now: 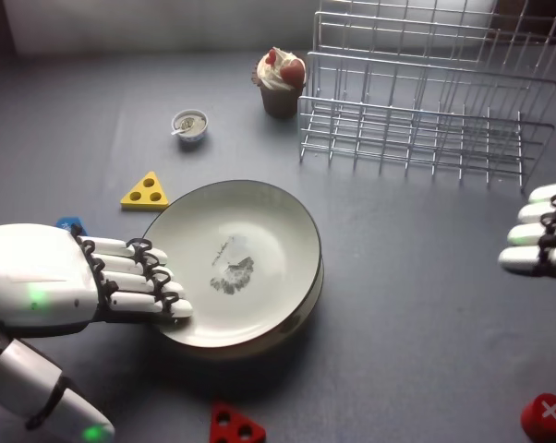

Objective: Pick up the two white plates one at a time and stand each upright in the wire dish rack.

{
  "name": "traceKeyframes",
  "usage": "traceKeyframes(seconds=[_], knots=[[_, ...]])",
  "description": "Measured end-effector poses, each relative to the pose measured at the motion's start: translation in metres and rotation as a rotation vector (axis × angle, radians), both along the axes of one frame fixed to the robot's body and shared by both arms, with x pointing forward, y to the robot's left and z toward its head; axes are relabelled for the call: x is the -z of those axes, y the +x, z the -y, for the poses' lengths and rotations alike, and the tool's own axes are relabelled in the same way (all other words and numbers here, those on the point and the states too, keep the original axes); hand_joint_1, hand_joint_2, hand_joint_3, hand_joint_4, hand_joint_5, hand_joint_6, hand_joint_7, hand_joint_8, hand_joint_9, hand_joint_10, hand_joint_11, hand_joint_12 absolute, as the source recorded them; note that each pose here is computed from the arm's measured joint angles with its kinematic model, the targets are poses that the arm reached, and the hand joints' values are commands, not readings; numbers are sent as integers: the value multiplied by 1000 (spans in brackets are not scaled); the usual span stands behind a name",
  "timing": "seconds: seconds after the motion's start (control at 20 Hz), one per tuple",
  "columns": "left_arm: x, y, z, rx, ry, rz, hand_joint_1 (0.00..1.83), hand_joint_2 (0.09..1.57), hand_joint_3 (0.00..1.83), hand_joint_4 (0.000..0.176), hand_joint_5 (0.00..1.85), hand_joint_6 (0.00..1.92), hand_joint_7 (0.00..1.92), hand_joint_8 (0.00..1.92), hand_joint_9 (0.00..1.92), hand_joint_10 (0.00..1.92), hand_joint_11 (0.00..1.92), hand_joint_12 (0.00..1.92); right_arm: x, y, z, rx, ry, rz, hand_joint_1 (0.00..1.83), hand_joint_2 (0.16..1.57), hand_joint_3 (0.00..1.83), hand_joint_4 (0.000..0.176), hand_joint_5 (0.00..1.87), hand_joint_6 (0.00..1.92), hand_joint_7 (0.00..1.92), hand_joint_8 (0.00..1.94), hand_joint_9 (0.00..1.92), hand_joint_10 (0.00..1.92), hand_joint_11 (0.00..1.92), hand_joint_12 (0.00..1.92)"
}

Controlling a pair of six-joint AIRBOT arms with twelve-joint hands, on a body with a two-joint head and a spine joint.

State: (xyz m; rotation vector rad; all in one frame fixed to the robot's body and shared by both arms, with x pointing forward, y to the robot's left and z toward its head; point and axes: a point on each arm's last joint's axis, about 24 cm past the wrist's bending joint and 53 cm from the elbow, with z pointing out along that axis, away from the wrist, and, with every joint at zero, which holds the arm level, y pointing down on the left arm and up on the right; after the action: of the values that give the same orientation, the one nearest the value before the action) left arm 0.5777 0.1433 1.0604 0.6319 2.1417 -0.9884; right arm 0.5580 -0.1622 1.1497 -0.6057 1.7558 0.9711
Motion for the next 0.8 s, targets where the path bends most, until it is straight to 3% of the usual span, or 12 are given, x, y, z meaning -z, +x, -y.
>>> traceKeyframes(seconds=[0.2,0.4,0.65,0.8], knots=[[3,-1,11,-2,-11,-9,0,964,0,0,95,4,127,2,109,0,99,12,-13,17,-20,5,40,43,32,999,7,0,164,1,188,0,174,0,163,0],[1,-4,34,15,-41,-11,0,975,3,0,116,5,124,0,108,0,113,17,-30,38,-35,32,77,83,13,997,2,0,151,4,175,4,174,6,205,18],[-3,-10,58,40,-57,-5,0,959,0,0,138,9,151,9,129,7,130,21,-48,52,-37,66,88,130,209,922,0,0,211,1,213,0,218,1,253,24],[-2,-10,62,41,-56,-3,0,969,2,0,148,9,157,7,135,6,160,32,-40,51,-45,47,31,184,554,862,0,0,185,2,200,1,211,1,274,29]])
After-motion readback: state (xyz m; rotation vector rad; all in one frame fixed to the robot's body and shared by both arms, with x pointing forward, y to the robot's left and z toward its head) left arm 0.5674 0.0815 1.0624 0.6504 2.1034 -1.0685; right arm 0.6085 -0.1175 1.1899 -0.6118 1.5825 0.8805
